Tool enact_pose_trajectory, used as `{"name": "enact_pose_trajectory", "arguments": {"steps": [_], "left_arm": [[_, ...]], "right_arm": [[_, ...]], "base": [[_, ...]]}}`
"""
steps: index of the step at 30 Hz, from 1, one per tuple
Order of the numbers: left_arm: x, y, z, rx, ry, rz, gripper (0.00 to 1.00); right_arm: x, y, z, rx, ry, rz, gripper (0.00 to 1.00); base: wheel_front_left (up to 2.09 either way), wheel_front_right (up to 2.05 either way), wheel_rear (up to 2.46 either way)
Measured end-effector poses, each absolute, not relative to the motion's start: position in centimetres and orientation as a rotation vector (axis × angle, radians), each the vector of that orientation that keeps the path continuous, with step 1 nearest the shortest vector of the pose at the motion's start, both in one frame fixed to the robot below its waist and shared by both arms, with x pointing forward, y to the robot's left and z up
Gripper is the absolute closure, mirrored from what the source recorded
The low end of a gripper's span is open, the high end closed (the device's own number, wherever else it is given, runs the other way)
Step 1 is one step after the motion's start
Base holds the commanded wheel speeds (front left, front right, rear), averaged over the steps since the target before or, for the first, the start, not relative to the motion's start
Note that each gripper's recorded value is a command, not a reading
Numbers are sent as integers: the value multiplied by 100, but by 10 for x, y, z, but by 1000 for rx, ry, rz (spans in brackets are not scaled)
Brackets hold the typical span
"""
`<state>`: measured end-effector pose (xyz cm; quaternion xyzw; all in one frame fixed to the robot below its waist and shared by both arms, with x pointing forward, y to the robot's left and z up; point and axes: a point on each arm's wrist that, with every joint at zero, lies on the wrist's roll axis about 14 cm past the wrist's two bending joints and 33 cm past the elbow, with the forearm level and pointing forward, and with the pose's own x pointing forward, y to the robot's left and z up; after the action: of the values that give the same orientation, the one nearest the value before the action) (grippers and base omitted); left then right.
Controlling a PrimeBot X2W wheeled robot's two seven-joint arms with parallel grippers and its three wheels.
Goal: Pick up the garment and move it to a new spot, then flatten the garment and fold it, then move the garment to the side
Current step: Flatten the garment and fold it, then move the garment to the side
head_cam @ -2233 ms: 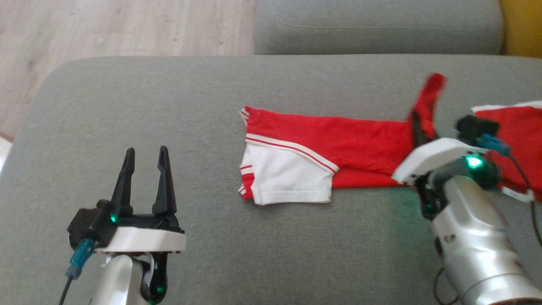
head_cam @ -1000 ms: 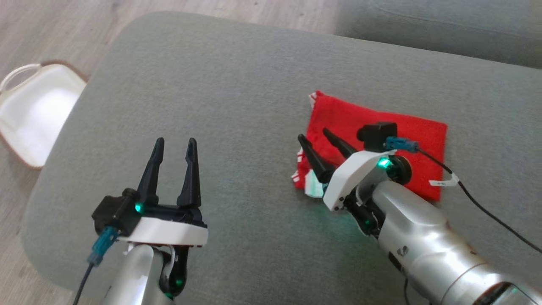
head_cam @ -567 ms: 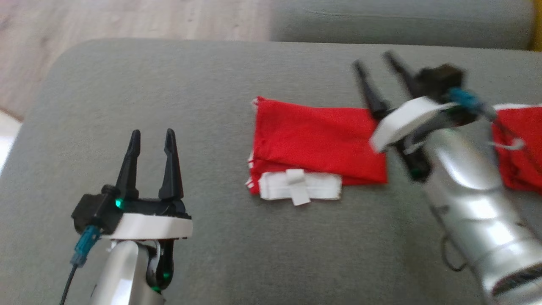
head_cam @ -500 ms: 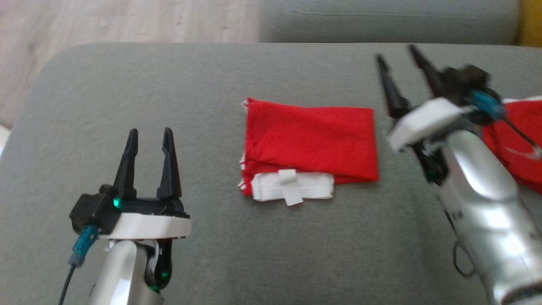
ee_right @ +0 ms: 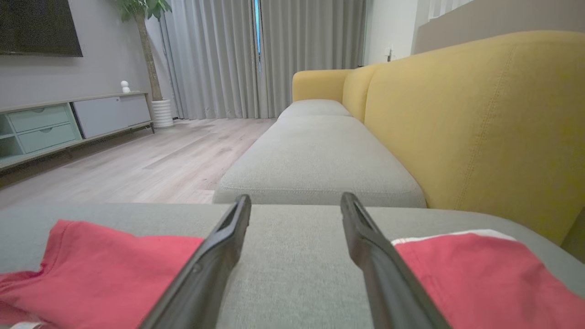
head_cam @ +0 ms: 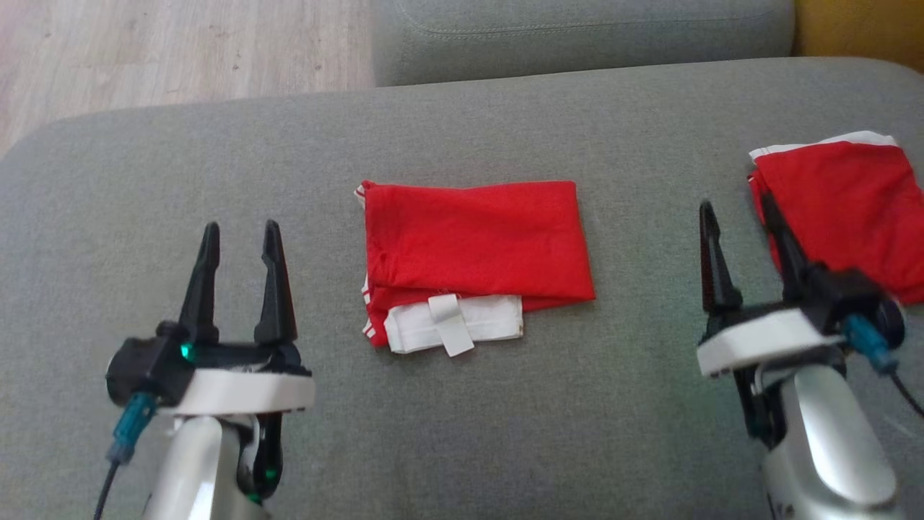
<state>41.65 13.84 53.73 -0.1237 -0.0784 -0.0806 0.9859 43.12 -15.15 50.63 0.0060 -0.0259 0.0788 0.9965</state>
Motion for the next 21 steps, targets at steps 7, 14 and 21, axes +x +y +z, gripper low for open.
{"name": "enact_pose_trajectory", "arguments": {"steps": [7,14,21], "left_arm": [[408,146,526,-235,-129,-138,0],[406,148,527,-234,-134,-132,0],[404,151,530,-226,-142,-125,0]], "right_arm": [[415,-148,491,70,-13,156,0],[416,-144,494,78,-23,163,0],[417,-141,497,79,-29,172,0]], "base": [[0,0,0],[0,0,0],[0,0,0]]}}
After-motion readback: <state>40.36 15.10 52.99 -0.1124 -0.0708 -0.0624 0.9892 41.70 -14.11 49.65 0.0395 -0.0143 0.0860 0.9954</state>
